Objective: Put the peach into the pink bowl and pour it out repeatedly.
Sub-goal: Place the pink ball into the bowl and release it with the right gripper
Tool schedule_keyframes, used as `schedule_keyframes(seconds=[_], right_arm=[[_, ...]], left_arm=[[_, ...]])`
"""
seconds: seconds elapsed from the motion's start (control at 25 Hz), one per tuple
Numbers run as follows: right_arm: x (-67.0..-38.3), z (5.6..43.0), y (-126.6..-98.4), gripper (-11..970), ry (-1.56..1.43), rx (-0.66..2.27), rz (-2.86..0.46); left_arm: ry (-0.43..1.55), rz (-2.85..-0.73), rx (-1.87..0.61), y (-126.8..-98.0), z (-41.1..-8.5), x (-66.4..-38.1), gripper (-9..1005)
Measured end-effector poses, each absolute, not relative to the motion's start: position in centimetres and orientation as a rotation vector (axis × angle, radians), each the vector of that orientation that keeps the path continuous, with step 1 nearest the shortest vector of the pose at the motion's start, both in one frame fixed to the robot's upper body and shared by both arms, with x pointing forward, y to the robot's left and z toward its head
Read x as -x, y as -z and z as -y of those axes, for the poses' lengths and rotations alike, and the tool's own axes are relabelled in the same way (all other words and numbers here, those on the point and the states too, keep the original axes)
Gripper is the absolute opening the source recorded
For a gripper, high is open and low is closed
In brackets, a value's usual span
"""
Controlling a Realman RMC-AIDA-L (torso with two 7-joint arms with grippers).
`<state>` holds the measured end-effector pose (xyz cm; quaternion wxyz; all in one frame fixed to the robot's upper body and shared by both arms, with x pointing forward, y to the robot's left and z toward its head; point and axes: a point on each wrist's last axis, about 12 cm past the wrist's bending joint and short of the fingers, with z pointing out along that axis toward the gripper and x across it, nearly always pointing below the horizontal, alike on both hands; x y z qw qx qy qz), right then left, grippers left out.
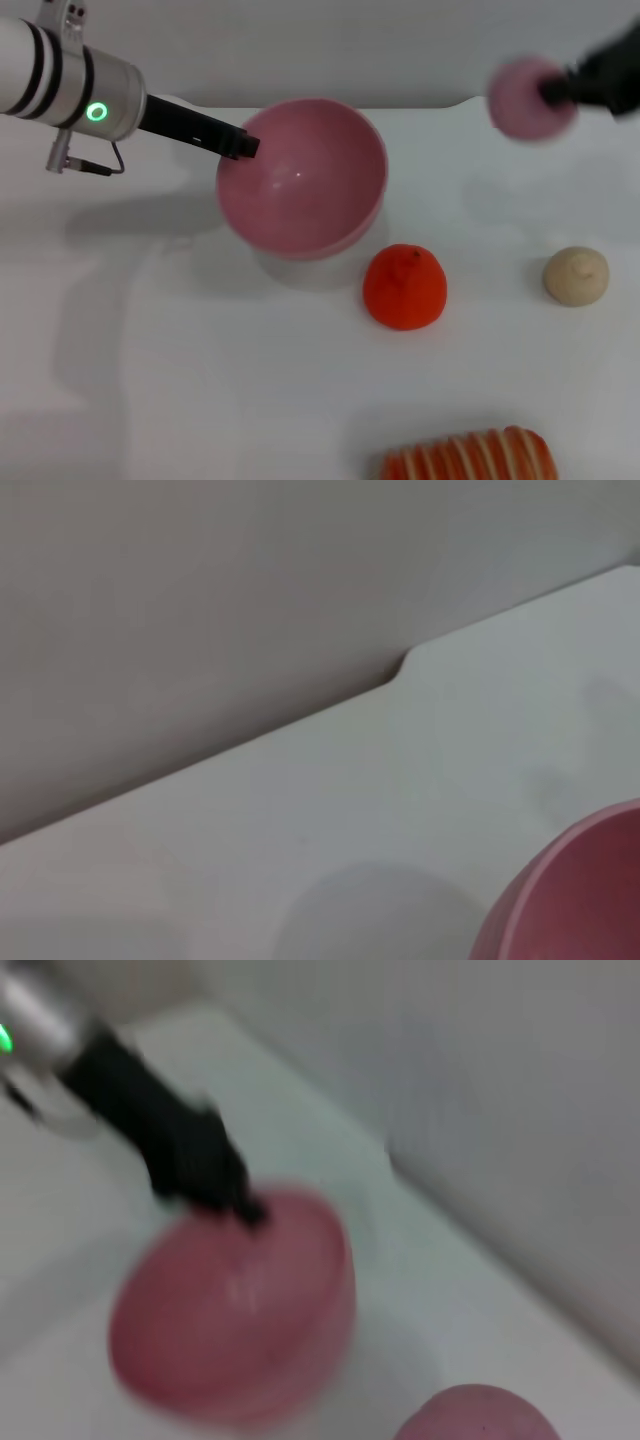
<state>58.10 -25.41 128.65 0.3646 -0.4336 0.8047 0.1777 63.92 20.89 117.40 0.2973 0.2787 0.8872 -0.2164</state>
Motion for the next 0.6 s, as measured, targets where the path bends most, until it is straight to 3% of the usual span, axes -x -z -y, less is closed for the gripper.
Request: schedule_keyframes(seconds=[0.24,0.6], right_arm=[[-58.5,22.8,-130.5,28,-0.514,1.128,-1.882],[-60.7,18.3,-127.2,33,-0.608,1.205,-1.899]], left_arm=[[0.564,-2.358,-0.779,-117.4,-20.1,-63.9,48],[0.566,-2.350,-0.785,-117.9,-19.4,-64.3,48]])
